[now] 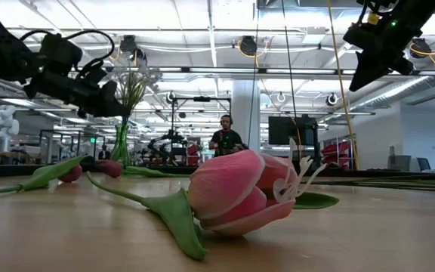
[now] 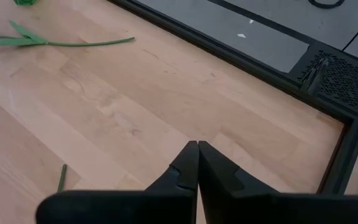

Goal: Sort flowers into vase by color
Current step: Put the light blue flowers into the green vase, then put the top red tulip into the transparent vase

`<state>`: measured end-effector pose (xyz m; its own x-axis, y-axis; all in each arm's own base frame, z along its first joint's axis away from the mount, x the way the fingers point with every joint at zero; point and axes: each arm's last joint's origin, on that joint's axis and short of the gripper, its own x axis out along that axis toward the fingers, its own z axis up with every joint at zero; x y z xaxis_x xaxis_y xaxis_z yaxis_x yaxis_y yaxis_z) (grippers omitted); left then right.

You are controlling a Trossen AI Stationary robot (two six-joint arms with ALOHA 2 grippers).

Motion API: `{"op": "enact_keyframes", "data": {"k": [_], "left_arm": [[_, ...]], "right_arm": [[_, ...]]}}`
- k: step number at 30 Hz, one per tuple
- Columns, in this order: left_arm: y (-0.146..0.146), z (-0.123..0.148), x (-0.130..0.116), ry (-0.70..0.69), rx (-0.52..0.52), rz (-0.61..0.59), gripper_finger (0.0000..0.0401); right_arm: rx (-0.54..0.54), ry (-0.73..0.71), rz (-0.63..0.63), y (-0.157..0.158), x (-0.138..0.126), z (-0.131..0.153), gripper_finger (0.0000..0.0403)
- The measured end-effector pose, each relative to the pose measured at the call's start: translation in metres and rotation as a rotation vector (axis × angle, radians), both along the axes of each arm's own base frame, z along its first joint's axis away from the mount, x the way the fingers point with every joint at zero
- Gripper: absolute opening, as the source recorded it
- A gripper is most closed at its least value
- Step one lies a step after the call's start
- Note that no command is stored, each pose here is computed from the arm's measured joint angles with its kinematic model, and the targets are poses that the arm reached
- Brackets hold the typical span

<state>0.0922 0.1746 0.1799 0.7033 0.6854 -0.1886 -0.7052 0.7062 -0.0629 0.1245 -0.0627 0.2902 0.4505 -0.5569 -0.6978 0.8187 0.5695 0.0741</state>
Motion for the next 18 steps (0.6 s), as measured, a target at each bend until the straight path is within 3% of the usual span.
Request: {"op": "enact_keyframes", "data": {"k": [6,13,18], "left_arm": [[-0.003,-0.003,-0.001,0.020,-0.047,-0.006,0.0118],[-0.008,0.012,-0.003,0.001,-0.003,-0.009,0.0119],[-0.015,0.028,-0.006,0.074,0.029,-0.026,0.0119]], "right_arm": [[0.003,-0.002,0.003,0.000,0.000,0.000,0.0000],[0.003,-0.001,0.003,0.000,0.000,0.000,0.0000],[0.002,0.001,0.005,0.000,0.000,0.000,0.0000]]}}
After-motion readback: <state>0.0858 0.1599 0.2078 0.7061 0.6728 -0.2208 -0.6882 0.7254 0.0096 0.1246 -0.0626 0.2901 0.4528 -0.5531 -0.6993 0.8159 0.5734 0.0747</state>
